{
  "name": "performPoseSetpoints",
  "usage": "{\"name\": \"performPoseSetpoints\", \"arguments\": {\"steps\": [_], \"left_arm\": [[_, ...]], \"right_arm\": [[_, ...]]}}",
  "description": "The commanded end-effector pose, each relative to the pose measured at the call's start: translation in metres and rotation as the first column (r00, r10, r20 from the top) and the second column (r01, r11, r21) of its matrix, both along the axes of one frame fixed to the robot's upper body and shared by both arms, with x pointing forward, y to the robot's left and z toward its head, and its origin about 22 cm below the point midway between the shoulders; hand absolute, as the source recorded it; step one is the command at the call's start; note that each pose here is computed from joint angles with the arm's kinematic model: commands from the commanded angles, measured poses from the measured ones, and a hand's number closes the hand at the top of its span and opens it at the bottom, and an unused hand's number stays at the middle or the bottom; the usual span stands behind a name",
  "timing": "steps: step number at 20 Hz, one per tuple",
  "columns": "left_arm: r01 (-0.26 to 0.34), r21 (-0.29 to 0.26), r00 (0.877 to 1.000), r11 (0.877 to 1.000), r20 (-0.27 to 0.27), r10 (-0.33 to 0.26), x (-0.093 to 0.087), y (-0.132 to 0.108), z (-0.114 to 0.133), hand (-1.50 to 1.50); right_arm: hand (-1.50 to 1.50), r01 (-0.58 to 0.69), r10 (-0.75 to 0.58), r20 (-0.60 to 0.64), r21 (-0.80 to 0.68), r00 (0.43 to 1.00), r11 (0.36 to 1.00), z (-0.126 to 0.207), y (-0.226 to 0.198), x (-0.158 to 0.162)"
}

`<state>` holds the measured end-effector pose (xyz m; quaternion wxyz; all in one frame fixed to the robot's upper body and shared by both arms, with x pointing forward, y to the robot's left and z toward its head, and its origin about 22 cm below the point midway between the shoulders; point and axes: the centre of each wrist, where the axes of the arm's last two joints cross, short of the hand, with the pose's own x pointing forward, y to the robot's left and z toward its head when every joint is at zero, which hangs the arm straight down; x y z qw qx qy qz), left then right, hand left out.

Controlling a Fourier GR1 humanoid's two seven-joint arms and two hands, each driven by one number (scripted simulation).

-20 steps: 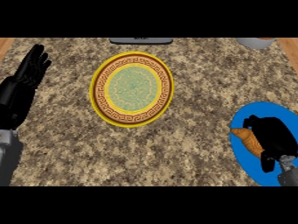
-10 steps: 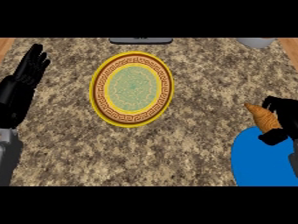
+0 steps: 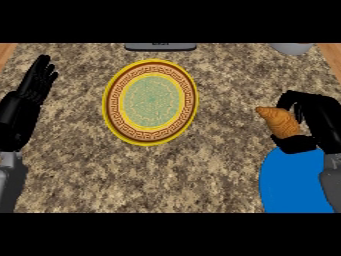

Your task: Pick the croissant from the plate and place it in the plate

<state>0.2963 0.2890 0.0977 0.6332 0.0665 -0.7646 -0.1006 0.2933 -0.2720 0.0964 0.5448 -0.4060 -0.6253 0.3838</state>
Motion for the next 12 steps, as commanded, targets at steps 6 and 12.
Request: {"name": "performPoseSetpoints", "arguments": {"steps": [6,12], "left_arm": [[0.033,-0.008,0.999,0.999,0.003,-0.033,0.002,-0.001,0.013,0.0],[0.027,-0.01,1.0,1.0,0.002,-0.027,-0.003,-0.018,-0.002,0.0]], "right_arm": [[1.5,-0.21,0.193,0.108,0.179,0.975,0.961,0.054,0.08,0.002],[1.5,-0.238,0.224,0.091,0.192,0.97,0.952,0.075,0.146,0.028]]}}
